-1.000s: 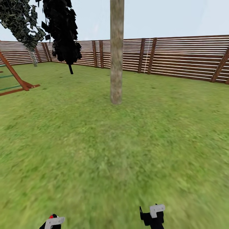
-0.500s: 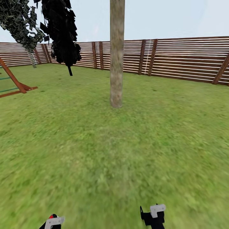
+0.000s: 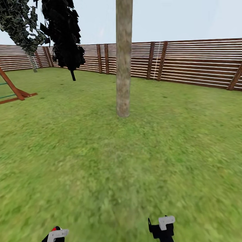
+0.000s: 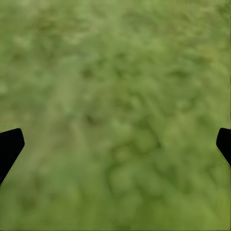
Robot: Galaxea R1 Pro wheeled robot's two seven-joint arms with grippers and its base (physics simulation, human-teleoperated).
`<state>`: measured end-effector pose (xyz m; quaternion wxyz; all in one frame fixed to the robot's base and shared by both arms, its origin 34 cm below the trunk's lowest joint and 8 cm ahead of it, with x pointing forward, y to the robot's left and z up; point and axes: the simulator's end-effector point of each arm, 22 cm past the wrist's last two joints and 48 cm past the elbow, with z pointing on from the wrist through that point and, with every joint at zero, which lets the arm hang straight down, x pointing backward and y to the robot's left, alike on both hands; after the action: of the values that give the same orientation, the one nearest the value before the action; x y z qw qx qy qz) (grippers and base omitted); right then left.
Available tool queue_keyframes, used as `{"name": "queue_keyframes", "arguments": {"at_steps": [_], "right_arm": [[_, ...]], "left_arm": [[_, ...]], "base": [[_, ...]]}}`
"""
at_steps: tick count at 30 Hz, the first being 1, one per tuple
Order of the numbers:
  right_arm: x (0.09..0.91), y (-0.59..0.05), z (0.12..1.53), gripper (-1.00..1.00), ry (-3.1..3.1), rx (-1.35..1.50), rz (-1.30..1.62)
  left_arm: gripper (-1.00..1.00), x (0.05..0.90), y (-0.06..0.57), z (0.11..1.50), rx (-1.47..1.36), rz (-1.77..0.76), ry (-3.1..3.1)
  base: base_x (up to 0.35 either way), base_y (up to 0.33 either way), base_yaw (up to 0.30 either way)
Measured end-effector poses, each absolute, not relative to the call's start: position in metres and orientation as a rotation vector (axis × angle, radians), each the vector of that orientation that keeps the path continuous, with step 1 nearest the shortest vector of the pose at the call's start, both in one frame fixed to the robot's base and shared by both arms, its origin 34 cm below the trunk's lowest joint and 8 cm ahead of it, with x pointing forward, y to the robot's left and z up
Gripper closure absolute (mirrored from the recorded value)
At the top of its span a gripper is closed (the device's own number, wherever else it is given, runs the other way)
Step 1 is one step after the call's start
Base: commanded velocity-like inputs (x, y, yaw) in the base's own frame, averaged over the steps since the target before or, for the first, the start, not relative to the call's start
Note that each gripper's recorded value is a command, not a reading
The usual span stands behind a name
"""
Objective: In the garden, pick up the pesticide atomizer on the floor and spray pesticide onto both trees until each tree trunk is fully covered.
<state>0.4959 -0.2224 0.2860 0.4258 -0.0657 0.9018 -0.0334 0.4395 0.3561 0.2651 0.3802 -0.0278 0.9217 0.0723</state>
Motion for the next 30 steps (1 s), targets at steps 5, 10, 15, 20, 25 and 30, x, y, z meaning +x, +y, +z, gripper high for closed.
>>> {"name": "queue_keyframes", "arguments": {"at_steps": [5, 10, 15, 20, 25, 30], "right_arm": [[0.4959, -0.2225, 0.2860, -1.00, 2.254, -0.164, -0.084], [0.4959, -0.2224, 0.2859, -1.00, 2.254, -0.164, -0.083], [0.4959, -0.2224, 0.2859, -1.00, 2.254, -0.164, -0.083], [0.4969, -0.2224, 0.2873, -1.00, 2.251, -0.164, -0.084], [0.4988, -0.2225, 0.2898, -1.00, 2.245, -0.163, -0.084], [0.4990, -0.2224, 0.2901, -1.00, 2.244, -0.163, -0.084]], "left_arm": [[1.00, 0.4396, 0.3561, 0.2652, -0.071, 0.185, 2.353], [1.00, 0.4396, 0.3563, 0.2652, -0.072, 0.185, 2.353], [1.00, 0.4395, 0.3565, 0.2652, -0.073, 0.185, 2.353], [1.00, 0.4406, 0.3561, 0.2662, -0.071, 0.184, 2.350], [1.00, 0.4425, 0.3562, 0.2683, -0.073, 0.184, 2.344], [1.00, 0.4428, 0.3551, 0.2684, -0.073, 0.182, 2.343]], "base": [[0.344, 0.000, 0.000], [0.344, 0.000, 0.000], [0.344, 0.000, 0.000], [0.344, 0.000, 0.000], [0.344, 0.000, 0.000], [0.344, 0.000, 0.000]]}}
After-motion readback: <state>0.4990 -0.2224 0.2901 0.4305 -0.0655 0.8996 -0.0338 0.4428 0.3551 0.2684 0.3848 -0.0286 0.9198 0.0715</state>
